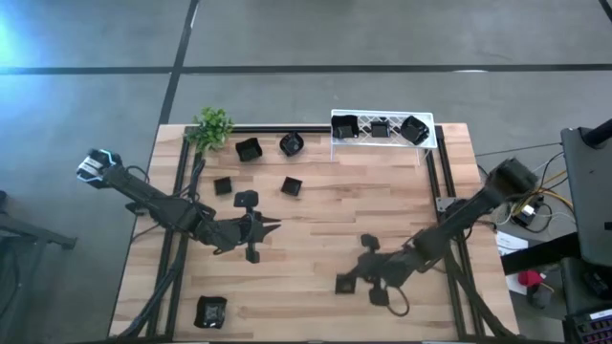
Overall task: Pick & Place Mini shaped plates
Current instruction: Stack the black square plate on top of the black square plate on the shelf
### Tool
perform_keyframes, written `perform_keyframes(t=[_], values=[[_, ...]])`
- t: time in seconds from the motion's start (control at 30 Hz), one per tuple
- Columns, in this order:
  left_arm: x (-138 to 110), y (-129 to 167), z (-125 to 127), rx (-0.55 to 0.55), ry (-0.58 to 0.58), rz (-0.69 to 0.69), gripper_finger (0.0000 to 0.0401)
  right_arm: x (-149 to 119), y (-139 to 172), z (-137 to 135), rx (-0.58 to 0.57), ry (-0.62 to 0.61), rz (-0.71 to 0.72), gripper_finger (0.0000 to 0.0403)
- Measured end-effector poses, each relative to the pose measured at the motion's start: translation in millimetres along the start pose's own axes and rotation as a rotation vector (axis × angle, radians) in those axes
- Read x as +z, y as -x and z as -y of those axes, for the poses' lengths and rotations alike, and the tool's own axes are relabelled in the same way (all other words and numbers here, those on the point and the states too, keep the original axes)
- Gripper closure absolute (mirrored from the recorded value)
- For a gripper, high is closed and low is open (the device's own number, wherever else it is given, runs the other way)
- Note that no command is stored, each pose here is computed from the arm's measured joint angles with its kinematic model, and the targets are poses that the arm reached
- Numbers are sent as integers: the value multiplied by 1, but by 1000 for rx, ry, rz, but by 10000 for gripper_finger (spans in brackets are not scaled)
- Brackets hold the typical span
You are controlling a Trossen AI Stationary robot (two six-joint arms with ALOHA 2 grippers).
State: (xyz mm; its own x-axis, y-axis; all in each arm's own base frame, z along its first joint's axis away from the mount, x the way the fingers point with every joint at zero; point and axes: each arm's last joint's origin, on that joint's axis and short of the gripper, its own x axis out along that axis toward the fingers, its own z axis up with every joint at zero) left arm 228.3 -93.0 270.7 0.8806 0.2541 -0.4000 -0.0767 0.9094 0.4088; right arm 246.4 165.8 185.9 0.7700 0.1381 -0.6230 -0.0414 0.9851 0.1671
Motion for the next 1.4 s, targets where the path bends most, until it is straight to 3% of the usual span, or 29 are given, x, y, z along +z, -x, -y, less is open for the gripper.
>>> perform_keyframes(t=[0.33, 0.77, 0.93, 1.13, 1.4], values=[[2, 0, 0, 2, 15, 20, 353, 31, 72, 51, -487, -284, 299, 395], [2, 0, 0, 2, 9, 20, 353, 54, 129, 139, -846, -556, 490, 395], [2, 0, 0, 2, 7, 21, 353, 57, 142, 177, -1001, -714, 560, 395], [3, 0, 0, 3, 12, 27, 353, 53, 147, 218, -1031, -892, 534, 394], [3, 0, 0, 3, 12, 26, 353, 45, 154, 256, -1078, -1020, 493, 394]])
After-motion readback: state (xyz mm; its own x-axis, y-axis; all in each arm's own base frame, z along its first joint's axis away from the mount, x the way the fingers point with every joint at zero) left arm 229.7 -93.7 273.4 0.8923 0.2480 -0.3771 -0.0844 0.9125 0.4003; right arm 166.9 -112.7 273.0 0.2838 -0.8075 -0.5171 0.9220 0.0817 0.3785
